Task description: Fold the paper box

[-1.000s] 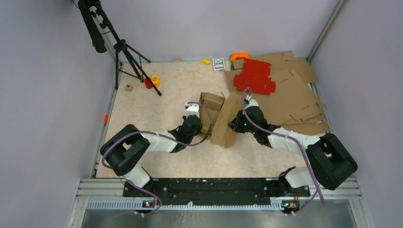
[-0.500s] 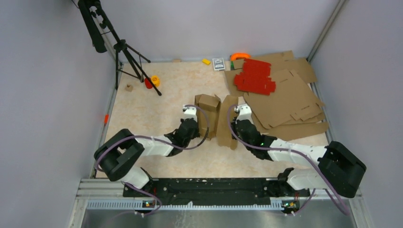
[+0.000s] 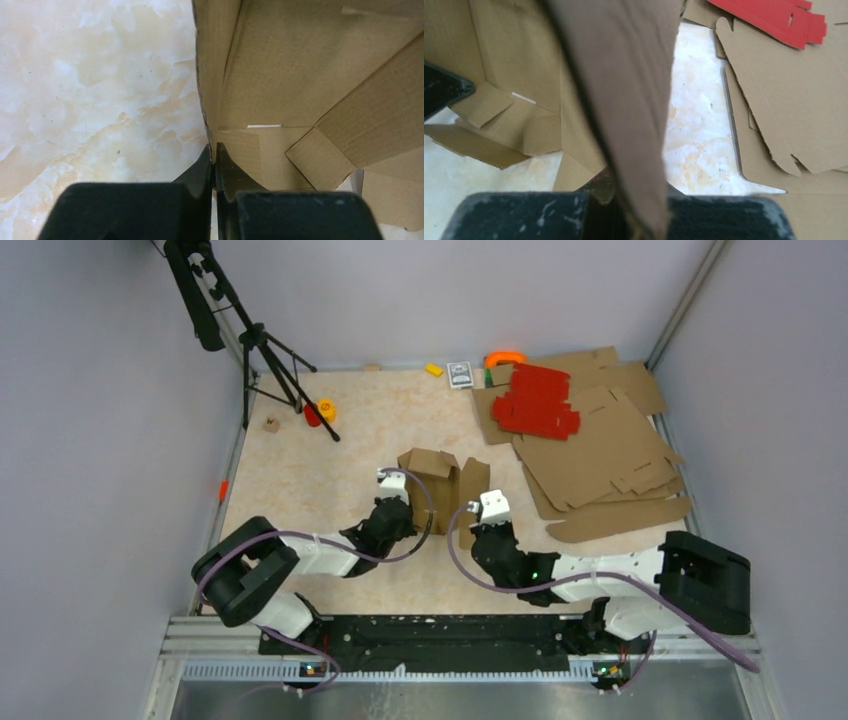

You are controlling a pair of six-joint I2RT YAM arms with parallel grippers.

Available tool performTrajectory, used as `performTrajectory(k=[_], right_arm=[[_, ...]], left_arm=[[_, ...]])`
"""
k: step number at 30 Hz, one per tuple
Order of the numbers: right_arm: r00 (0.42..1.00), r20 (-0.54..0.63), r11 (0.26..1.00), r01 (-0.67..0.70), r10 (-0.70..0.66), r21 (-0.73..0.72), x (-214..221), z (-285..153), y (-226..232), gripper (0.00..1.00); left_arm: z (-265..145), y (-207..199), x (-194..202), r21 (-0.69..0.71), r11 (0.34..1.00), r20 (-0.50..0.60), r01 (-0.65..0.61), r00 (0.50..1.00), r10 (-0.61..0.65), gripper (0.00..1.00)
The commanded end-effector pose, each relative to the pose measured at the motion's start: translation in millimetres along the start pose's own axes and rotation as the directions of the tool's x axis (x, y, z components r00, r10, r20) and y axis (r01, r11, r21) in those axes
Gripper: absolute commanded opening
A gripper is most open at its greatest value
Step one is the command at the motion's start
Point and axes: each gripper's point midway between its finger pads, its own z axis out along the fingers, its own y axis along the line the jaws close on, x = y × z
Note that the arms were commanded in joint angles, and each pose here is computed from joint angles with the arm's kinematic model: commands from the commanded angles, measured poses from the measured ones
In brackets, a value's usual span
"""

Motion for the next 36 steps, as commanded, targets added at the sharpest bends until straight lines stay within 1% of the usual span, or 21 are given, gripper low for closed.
performTrajectory(k=[1, 3, 5, 8, 9, 13, 15, 18, 21, 24, 28, 30, 32, 34, 36], right_arm=[[0.985, 0.043, 0.985, 0.168, -0.170, 0.044, 17.8, -11.3, -2.2, 0.00], [0.981, 0.050, 0.982, 0.188, -0.189, 0.031, 21.9, -14.6, 4.1, 0.00], [0.980, 0.014, 0.980, 0.197, -0.197, -0.002, 34.0, -15.1, 11.4, 0.00], [0.973, 0.006, 0.973, 0.231, -0.231, -0.025, 44.9, -21.3, 23.3, 0.00], [0.970, 0.004, 0.970, 0.244, -0.244, -0.019, 48.4, -23.4, 26.3, 0.00], [0.954, -0.060, 0.956, 0.294, -0.293, 0.011, 60.2, -21.2, 33.2, 0.00], [0.944, -0.059, 0.946, 0.325, -0.324, 0.010, 62.8, -20.8, 38.7, 0.00], [0.943, -0.060, 0.943, 0.329, -0.326, 0.047, 66.7, -19.5, 35.4, 0.00], [0.923, -0.075, 0.926, 0.376, -0.377, -0.028, 74.4, -19.3, 44.2, 0.00], [0.895, -0.087, 0.899, 0.435, -0.437, -0.037, 79.7, -18.4, 43.4, 0.00], [0.847, -0.103, 0.848, 0.528, -0.522, 0.039, 80.6, -12.7, 36.2, 0.00], [0.837, -0.089, 0.835, 0.546, -0.540, 0.067, 76.1, -9.7, 38.8, 0.00], [0.844, -0.058, 0.840, 0.537, -0.534, 0.073, 68.8, -6.8, 42.7, 0.00], [0.875, -0.049, 0.876, 0.483, -0.482, -0.001, 68.6, -4.5, 49.6, 0.00], [0.891, -0.032, 0.891, 0.450, -0.452, -0.053, 63.9, -2.6, 50.8, 0.00]], left_arm=[[-4.2, -11.5, -17.3, 0.053, 0.997, 0.061, 0.062, 0.996, -0.065, 0.00], [-5.9, -11.4, -15.6, 0.056, 0.997, 0.059, 0.061, 0.996, -0.064, 0.00], [-7.8, -10.3, -13.7, 0.054, 0.997, 0.056, 0.057, 0.997, -0.061, 0.00], [-12.1, -8.9, -8.0, 0.051, 0.998, 0.051, 0.044, 0.998, -0.047, 0.00], [-12.7, -7.9, -6.0, 0.046, 0.998, 0.046, 0.044, 0.998, -0.046, 0.00], [-13.0, -10.7, 1.3, 0.058, 0.997, 0.016, 0.051, 0.998, -0.052, 0.00], [-12.7, -12.0, 4.3, 0.063, 0.996, 0.003, 0.057, 0.998, -0.058, 0.00], [-14.2, -12.1, 5.4, 0.064, 0.996, -0.007, 0.057, 0.998, -0.057, 0.00], [-16.1, -10.4, 4.7, 0.054, 0.997, -0.016, 0.051, 0.999, -0.050, 0.00], [-18.2, -8.1, 7.5, 0.038, 0.998, -0.042, 0.052, 0.998, -0.050, 0.00], [-21.6, -7.5, 9.4, 0.038, 0.996, -0.053, 0.077, 0.996, -0.075, 0.00], [-22.2, -6.1, 11.1, 0.034, 0.996, -0.057, 0.078, 0.995, -0.076, 0.00], [-22.1, -4.1, 11.0, 0.024, 0.997, -0.055, 0.080, 0.995, -0.078, 0.00], [-21.2, -3.0, 7.9, 0.018, 0.996, -0.043, 0.087, 0.995, -0.086, 0.00], [-18.7, -1.2, 3.5, 0.010, 0.995, -0.021, 0.103, 0.994, -0.103, 0.00]])
